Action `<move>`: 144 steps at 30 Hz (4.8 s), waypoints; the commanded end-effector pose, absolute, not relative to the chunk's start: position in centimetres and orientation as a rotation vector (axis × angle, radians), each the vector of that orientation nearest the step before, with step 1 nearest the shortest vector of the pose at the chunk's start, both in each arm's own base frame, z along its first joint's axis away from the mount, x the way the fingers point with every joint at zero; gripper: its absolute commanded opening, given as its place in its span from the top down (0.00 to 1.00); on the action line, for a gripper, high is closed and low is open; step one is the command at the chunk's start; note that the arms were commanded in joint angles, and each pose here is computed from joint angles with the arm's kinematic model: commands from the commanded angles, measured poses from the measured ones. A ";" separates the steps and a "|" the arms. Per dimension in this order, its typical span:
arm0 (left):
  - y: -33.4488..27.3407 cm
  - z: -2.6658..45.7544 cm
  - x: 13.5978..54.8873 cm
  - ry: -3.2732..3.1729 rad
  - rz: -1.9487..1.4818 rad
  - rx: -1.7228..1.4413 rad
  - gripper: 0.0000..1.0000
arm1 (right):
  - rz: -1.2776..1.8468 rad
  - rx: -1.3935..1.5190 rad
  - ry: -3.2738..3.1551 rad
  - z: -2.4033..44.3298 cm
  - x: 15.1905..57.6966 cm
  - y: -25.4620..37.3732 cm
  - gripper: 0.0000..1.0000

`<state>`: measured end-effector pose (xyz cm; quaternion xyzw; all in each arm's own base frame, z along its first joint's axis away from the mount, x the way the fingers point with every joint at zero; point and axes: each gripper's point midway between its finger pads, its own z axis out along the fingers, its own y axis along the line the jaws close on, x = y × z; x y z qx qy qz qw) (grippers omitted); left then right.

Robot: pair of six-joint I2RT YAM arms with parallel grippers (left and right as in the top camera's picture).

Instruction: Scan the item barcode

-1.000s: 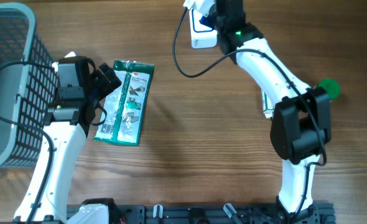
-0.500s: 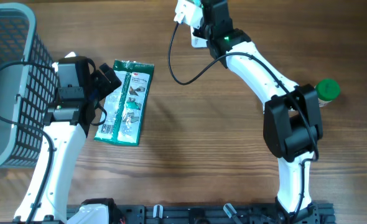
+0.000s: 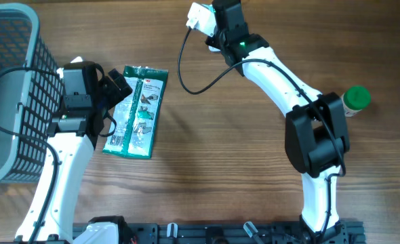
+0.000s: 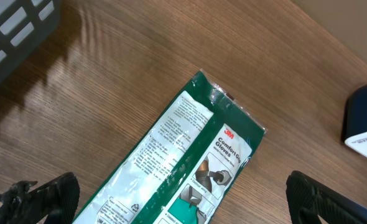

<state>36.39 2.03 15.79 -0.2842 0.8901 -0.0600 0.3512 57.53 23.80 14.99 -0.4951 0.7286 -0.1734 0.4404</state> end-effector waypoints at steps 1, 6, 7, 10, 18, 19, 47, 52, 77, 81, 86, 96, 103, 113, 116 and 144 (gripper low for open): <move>2.4 16.1 36.6 2.293 -0.140 -0.734 0.00 | -0.291 -0.985 1.755 24.8 57.0 22.6 0.96; 2.4 16.1 36.6 2.293 -0.140 -0.734 0.00 | -0.012 -1.062 1.881 28.1 50.3 19.9 0.96; 2.4 16.1 36.6 2.293 -0.140 -0.734 0.00 | 0.062 -1.104 1.950 27.0 48.4 19.3 0.96; 2.4 16.1 36.6 2.293 -0.140 -0.734 0.00 | 0.305 -1.200 2.294 20.9 41.6 16.8 0.96; 2.4 16.1 36.6 2.293 -0.140 -0.734 0.00 | 0.145 -1.102 2.865 7.1 34.3 9.1 0.80; 2.4 16.1 36.6 2.293 -0.140 -0.734 0.00 | 0.065 -1.073 2.888 6.3 34.3 8.1 0.66; 2.4 16.1 36.6 2.293 -0.140 -0.734 0.00 | -0.213 -0.081 3.071 -0.3 31.0 7.4 0.44; 2.4 16.1 36.6 2.293 -0.140 -0.734 0.00 | -0.180 -0.157 3.088 0.7 31.7 6.3 0.44; 1.9 12.3 38.5 2.421 -0.074 -0.489 0.84 | 0.726 -0.101 2.777 8.6 38.9 18.5 0.00; 4.0 5.3 38.3 2.586 0.073 -0.508 0.82 | 0.726 -0.100 2.777 8.6 39.0 18.5 0.00; 2.7 0.7 37.9 2.705 -0.002 -0.501 0.79 | 0.727 -0.100 2.776 8.6 39.0 18.5 0.00; -7.3 0.5 34.3 2.876 -0.657 -0.535 0.76 | 0.724 -0.096 2.794 8.4 38.6 18.4 0.00; -14.9 2.6 34.7 2.860 -0.796 -0.345 0.76 | 0.733 -0.102 2.774 8.6 39.0 18.6 0.00; -7.1 2.4 34.5 2.916 -0.100 -0.471 0.77 | 0.846 -0.001 2.971 5.4 32.4 22.9 0.81; -6.7 1.4 33.3 2.953 -0.066 -0.479 0.80 | 0.759 0.068 2.971 3.2 31.2 24.4 0.75; -12.1 3.5 28.4 3.181 -0.529 -0.410 0.77 | 0.556 -0.028 3.020 1.2 28.5 24.5 0.32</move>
